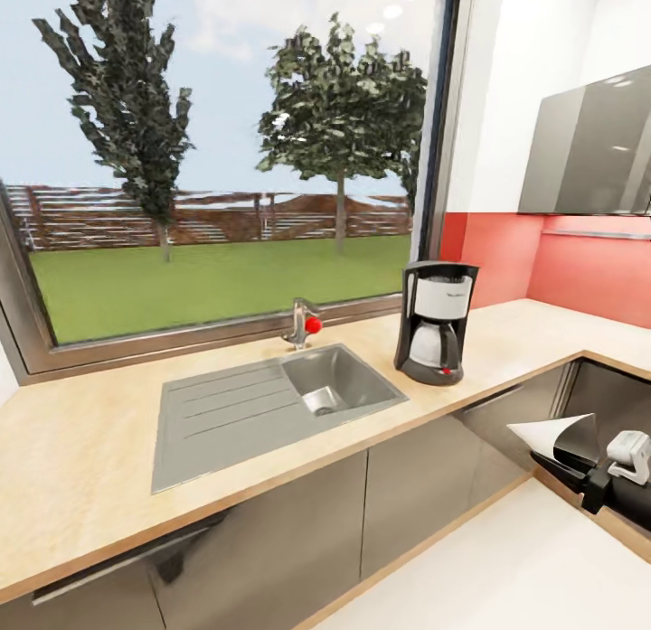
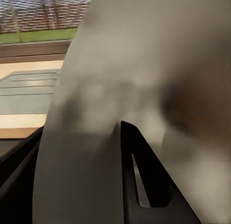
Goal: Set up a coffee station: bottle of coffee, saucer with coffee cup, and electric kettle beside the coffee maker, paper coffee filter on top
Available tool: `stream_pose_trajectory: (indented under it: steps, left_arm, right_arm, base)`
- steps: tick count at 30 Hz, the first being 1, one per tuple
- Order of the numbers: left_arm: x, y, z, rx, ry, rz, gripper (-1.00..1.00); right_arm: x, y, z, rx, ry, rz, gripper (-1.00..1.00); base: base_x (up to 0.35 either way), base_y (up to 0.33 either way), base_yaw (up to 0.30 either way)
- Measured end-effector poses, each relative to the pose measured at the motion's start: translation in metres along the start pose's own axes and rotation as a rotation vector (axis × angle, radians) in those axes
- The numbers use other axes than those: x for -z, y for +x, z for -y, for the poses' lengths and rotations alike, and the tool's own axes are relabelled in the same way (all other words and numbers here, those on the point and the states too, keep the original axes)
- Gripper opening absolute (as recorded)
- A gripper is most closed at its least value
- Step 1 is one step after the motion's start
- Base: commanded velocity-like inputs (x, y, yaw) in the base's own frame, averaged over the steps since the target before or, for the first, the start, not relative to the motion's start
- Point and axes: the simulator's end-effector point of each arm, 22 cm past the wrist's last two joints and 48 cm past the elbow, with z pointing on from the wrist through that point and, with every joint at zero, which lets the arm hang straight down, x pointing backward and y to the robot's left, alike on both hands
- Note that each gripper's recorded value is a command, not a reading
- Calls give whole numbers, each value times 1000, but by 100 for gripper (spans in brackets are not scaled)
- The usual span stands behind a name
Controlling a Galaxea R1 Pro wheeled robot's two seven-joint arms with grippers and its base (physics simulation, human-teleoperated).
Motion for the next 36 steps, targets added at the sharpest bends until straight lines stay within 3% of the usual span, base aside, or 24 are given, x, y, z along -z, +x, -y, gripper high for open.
stream_pose_trajectory:
  steps: [36]
  left_arm:
    - [0, 1, 0, -1, 0, -1, 100]
  right_arm:
    - [-1, 0, 0, -1, -1, 1, -100]
  base:
    - [103, -191, 133]
